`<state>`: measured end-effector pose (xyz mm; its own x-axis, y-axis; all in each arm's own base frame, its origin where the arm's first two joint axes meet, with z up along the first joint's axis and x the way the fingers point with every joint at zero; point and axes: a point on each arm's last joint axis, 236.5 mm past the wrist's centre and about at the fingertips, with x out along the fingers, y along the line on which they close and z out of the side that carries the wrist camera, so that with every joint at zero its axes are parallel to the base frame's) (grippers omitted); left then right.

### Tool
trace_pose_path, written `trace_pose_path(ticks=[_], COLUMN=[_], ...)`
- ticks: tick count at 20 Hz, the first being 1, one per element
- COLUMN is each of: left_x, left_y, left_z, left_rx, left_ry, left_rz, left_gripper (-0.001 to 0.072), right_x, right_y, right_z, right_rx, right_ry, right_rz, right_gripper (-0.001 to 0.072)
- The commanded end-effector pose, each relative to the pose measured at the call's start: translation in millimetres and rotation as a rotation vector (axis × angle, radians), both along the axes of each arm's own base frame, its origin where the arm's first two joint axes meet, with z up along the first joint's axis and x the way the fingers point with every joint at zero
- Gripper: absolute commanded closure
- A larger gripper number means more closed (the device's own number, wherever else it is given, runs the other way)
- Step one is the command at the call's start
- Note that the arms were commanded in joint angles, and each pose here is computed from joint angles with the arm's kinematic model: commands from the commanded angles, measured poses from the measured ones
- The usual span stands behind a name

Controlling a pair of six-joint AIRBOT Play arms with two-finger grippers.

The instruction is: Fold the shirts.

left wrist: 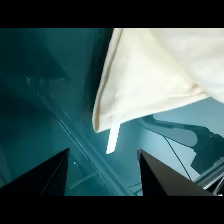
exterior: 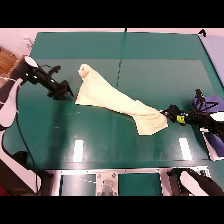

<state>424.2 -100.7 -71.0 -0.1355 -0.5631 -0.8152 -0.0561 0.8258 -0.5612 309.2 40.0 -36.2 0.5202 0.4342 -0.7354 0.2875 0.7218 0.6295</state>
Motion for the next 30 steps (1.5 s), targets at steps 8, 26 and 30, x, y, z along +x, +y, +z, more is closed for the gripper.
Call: trace_pose_path(ticks=[8,26,30], left_x=[-3.6,13.4,36.4], left_y=[-57.1,-61.6,-62.7], left_z=[-24.5,29.8,138.2], left_rx=[-0.026,-0.053,-0.042], left_ry=[-0.099,-0.183,-0.467], left_rz=[-0.111,-0.178,-0.188], left_gripper=[0.0685,0.0686,0.0686], right_x=[0.0,-9.7,32.1], right_y=[0.0,13.9,20.0], right_z=[-0.8,6.0,99.9], right_rx=[0.002,0.045,0.069], right_ry=[0.004,0.032,-0.156], right_rz=[0.0,0.062,0.131], right_gripper=[0.0693,0.0695,0.0695])
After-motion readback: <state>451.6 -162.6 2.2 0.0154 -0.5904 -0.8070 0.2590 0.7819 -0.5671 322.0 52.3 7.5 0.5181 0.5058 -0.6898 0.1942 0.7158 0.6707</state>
